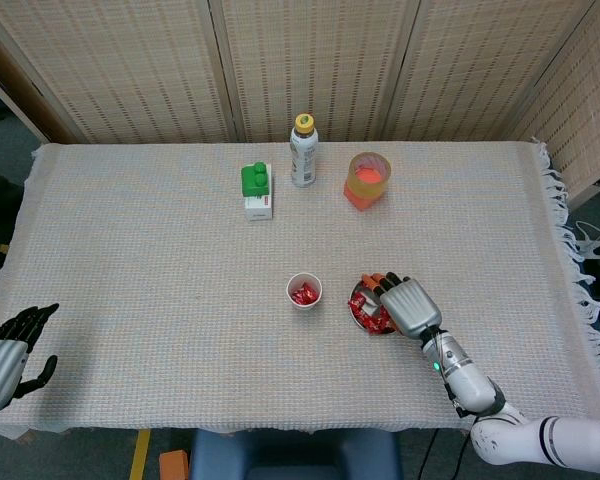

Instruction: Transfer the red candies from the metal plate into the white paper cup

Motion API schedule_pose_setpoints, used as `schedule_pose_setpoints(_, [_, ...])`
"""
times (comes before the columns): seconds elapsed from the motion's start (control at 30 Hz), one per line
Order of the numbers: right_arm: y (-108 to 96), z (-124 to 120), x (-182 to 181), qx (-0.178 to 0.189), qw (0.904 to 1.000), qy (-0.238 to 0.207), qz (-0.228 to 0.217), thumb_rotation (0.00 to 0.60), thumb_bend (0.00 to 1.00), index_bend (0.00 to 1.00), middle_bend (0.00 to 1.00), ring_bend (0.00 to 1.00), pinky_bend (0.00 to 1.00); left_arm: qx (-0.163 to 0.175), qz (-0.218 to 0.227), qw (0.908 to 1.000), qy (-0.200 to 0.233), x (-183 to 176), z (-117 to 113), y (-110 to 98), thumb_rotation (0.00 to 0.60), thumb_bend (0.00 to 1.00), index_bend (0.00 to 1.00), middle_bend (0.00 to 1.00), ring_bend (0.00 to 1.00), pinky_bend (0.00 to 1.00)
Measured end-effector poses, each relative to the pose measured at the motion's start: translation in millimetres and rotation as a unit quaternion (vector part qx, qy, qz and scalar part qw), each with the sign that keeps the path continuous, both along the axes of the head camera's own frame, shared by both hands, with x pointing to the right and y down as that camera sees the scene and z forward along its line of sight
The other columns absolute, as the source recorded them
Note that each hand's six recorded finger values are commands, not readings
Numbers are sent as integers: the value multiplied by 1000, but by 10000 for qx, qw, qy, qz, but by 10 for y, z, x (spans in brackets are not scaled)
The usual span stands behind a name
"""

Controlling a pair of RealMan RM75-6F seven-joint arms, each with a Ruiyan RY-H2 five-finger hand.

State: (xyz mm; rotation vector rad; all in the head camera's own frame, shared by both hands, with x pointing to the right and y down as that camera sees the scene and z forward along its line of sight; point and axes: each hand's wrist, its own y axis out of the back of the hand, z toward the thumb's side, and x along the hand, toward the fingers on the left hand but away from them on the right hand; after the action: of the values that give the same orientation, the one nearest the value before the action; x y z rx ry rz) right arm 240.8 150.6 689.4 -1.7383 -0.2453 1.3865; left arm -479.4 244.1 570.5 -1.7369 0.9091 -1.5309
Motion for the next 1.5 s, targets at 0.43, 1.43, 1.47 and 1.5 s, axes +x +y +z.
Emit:
schedule_pose_setpoints(0.43, [10,53,396,-65,9986,405,320,600,267,0,211,247,466,-24,32,10000,1,19,9,14,600,463,0,97,72,175])
schedule_pose_setpoints(1.43, [-141,282,411,-191,9942,978,396,600,267,304,619,626,830,-22,61,10000,13,25,14,11,600,462,0,97,73,176])
schedule_pose_setpoints(1.47, [-141,288,399,-189,9943,970,394,600,267,296,620,626,830,-24,63,10000,11,26,16,11,600,463,0,97,73,176])
schedule_pose_setpoints(1.5, [-141,294,387,-189,9944,964,391,600,267,286,620,626,831,-26,62,10000,10,25,17,11,600,463,0,97,73,176])
